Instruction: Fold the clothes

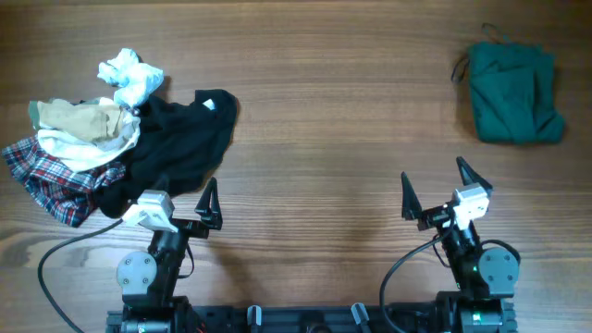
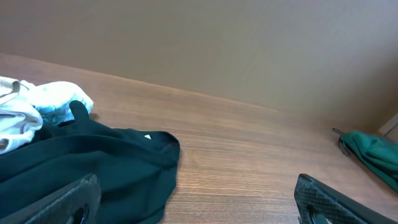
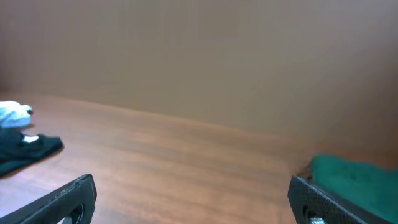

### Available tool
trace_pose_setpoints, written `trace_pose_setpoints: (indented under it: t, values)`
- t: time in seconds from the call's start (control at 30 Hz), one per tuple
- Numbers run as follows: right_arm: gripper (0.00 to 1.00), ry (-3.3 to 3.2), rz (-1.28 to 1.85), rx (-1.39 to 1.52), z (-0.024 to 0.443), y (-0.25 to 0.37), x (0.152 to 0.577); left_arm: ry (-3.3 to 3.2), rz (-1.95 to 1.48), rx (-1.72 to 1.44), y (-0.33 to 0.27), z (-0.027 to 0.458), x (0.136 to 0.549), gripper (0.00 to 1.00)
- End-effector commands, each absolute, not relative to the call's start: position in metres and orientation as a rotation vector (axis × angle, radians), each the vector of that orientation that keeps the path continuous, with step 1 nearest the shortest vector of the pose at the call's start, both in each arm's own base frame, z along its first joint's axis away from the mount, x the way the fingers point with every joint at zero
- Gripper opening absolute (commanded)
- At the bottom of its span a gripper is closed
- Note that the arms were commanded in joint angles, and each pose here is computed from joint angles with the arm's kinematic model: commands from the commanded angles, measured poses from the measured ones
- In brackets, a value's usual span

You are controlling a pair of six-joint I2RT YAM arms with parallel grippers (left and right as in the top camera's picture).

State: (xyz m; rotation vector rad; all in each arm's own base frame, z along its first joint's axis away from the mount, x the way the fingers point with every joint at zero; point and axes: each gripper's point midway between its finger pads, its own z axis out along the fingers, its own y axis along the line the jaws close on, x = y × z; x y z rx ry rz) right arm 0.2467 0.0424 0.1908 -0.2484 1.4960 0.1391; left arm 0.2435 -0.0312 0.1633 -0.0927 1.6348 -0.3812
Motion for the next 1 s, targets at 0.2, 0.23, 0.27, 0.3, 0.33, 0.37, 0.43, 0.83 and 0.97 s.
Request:
trace_pose_setpoints:
  t: [0.2, 0.23, 0.27, 0.3, 0.33, 0.37, 0.43, 0.83, 0.97]
  values:
    - [1.00, 1.536, 0.181, -0.222, 0.1801, 0.0432, 0.2411, 1.635, -0.383, -0.088, -0.0315, 0.1619, 0.2431, 1.00]
    - [1.00, 1.536, 0.182, -0.222, 0.1802, 0.0432, 0.2411, 1.635, -0.383, -0.088, -0.0315, 0.1619, 0.2431, 1.00]
    - [1.00, 1.535, 0.181, -0.223, 0.1805, 0.0432, 0.2410, 1.635, -0.383, -0.088, -0.0315, 0.1618, 0.2431, 1.00]
    - [1.00, 1.537, 0.182, -0.222, 0.1800, 0.0433, 0.2411, 1.635, -0.383, -0.088, -0.0315, 0.1618, 0.2431, 1.00]
    - [0.99, 1.538, 0.182, -0.222, 0.1797, 0.0433, 0.2412, 1.635, -0.383, -0.088, -0.0315, 0.1618, 0.2431, 1.00]
    - [0.99, 1.542, 0.182, -0.222, 0.1789, 0.0433, 0.2415, 1.635, -0.383, -0.088, -0.0315, 0.1619, 0.2431, 1.00]
    - [1.00, 1.543, 0.183, -0.222, 0.1786, 0.0433, 0.2416, 1.635, -0.383, -0.088, -0.0315, 0.1619, 0.2431, 1.00]
    - [1.00, 1.544, 0.183, -0.222, 0.1783, 0.0433, 0.2416, 1.635, -0.383, -0.088, -0.0315, 0.1618, 0.2431, 1.00]
    - [0.99, 1.544, 0.183, -0.222, 0.1783, 0.0433, 0.2416, 1.635, -0.383, -0.088, -0.0315, 0.1618, 0.2431, 1.00]
